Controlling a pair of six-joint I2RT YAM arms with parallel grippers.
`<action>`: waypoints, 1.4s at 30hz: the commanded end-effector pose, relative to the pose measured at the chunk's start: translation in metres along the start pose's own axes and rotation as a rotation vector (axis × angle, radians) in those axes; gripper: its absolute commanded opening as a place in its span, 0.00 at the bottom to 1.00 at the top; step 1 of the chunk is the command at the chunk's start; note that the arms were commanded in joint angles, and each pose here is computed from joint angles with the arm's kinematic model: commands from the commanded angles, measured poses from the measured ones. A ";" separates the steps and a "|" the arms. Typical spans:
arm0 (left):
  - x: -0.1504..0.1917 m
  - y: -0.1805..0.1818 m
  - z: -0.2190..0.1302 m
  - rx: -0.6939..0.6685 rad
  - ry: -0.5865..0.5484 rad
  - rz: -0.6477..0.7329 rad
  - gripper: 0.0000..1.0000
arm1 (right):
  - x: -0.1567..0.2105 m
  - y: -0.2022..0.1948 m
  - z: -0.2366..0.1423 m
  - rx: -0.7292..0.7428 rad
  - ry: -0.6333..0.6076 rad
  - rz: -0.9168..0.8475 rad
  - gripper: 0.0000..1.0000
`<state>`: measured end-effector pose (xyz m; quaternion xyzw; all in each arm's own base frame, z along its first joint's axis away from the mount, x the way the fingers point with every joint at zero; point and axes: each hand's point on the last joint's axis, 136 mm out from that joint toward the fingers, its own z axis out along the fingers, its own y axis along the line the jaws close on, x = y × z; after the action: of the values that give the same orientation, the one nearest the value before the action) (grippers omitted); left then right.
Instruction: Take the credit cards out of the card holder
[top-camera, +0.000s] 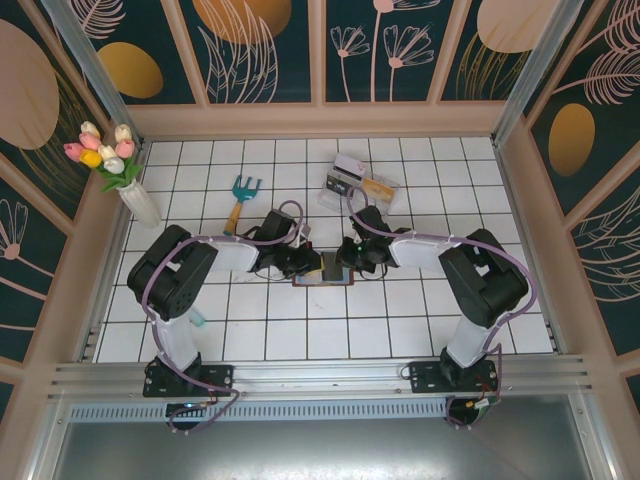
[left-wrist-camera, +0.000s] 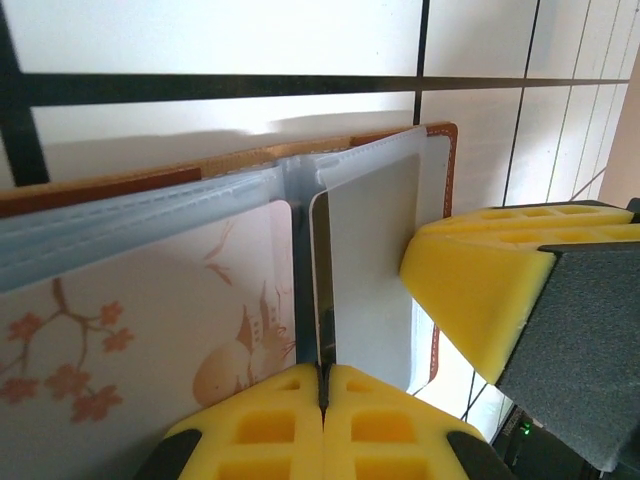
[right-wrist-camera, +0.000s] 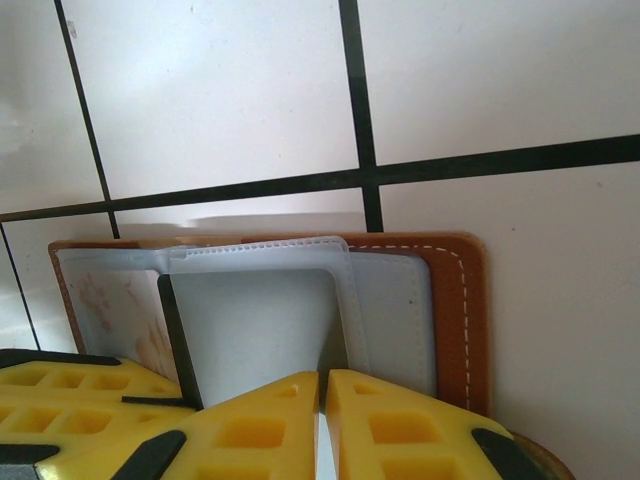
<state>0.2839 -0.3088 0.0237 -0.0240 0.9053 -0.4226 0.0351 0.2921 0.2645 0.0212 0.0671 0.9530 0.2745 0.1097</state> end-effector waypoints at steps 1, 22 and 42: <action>0.007 0.014 -0.011 -0.030 0.008 -0.017 0.00 | 0.023 -0.046 0.010 0.138 0.072 0.049 0.16; -0.003 0.010 -0.061 -0.091 -0.101 0.069 0.00 | -0.028 0.055 -0.048 -0.251 -0.104 -0.124 0.23; -0.054 -0.133 -0.157 0.299 -0.429 0.165 0.00 | -0.061 0.119 -0.154 -0.798 -0.289 -0.152 0.64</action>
<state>0.3147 -0.2623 0.1704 -0.0381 0.8559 -0.4695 0.2133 0.3254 0.2730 0.1813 0.0150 0.7972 0.5485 0.2517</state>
